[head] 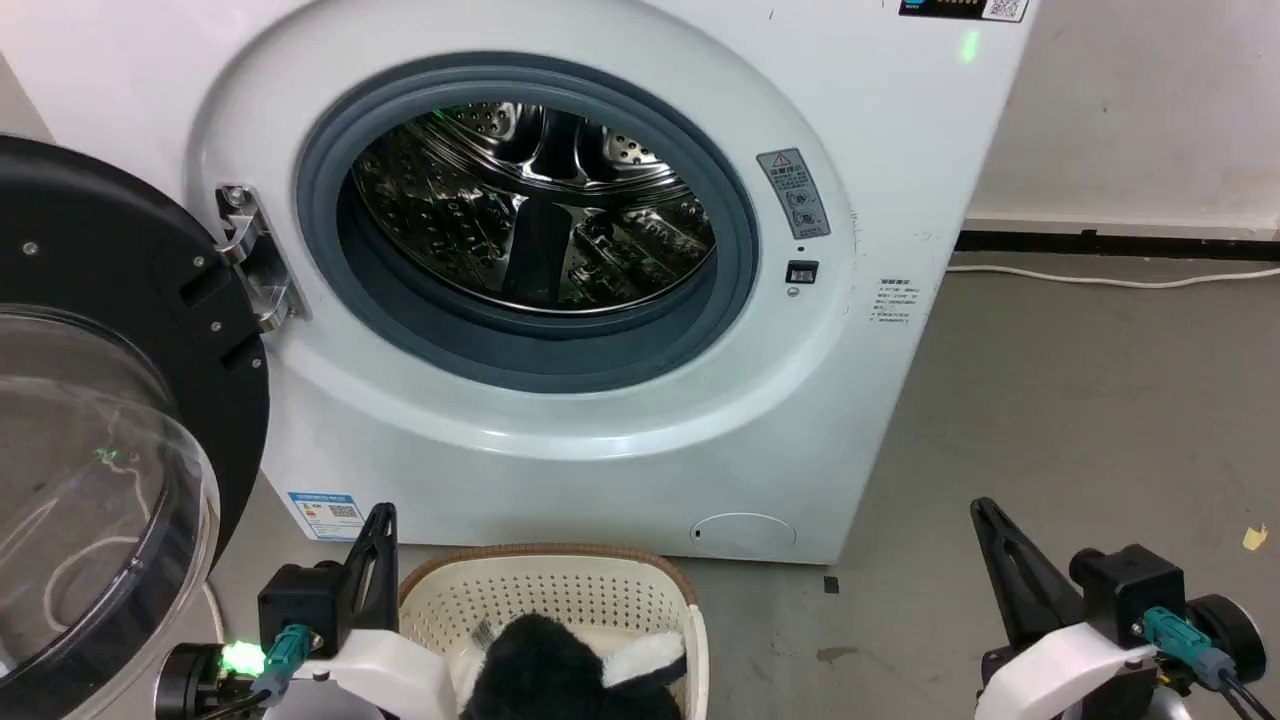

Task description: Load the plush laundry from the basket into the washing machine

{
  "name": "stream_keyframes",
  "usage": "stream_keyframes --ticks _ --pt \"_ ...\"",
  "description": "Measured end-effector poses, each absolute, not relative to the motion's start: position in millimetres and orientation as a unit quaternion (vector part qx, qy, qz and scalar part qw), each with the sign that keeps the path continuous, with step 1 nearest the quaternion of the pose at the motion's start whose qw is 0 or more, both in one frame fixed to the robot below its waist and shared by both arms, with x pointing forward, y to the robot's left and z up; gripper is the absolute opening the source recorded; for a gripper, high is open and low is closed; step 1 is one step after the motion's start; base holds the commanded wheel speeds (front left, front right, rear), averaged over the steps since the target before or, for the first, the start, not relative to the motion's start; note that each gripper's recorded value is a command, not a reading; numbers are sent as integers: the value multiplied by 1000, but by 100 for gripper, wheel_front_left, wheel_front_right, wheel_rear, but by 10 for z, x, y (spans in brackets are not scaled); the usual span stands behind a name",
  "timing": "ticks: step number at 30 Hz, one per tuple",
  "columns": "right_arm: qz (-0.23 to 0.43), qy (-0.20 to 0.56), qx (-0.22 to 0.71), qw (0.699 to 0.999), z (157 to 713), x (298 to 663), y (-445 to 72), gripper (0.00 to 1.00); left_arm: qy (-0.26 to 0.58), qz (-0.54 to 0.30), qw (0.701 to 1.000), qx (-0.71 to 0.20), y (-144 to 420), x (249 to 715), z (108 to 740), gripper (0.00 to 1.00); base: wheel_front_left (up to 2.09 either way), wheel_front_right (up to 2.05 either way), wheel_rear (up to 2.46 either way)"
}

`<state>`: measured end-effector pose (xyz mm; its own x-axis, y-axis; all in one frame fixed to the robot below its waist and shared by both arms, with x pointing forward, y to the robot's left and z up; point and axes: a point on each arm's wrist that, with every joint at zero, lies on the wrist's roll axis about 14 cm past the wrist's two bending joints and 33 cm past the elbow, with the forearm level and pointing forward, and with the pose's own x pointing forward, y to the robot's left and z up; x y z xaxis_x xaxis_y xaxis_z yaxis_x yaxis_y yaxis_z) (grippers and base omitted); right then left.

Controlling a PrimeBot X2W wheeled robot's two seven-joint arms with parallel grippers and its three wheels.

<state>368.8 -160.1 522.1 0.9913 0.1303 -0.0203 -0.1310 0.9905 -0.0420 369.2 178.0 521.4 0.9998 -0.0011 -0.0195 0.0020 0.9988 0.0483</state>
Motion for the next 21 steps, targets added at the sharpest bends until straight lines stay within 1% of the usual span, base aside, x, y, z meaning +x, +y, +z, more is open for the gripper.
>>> stream_keyframes --ticks 21 --pt "65 9 -22 998 5221 3688 -1602 0 10 -1 1000 24 1779 3692 5214 0 0 0 0"
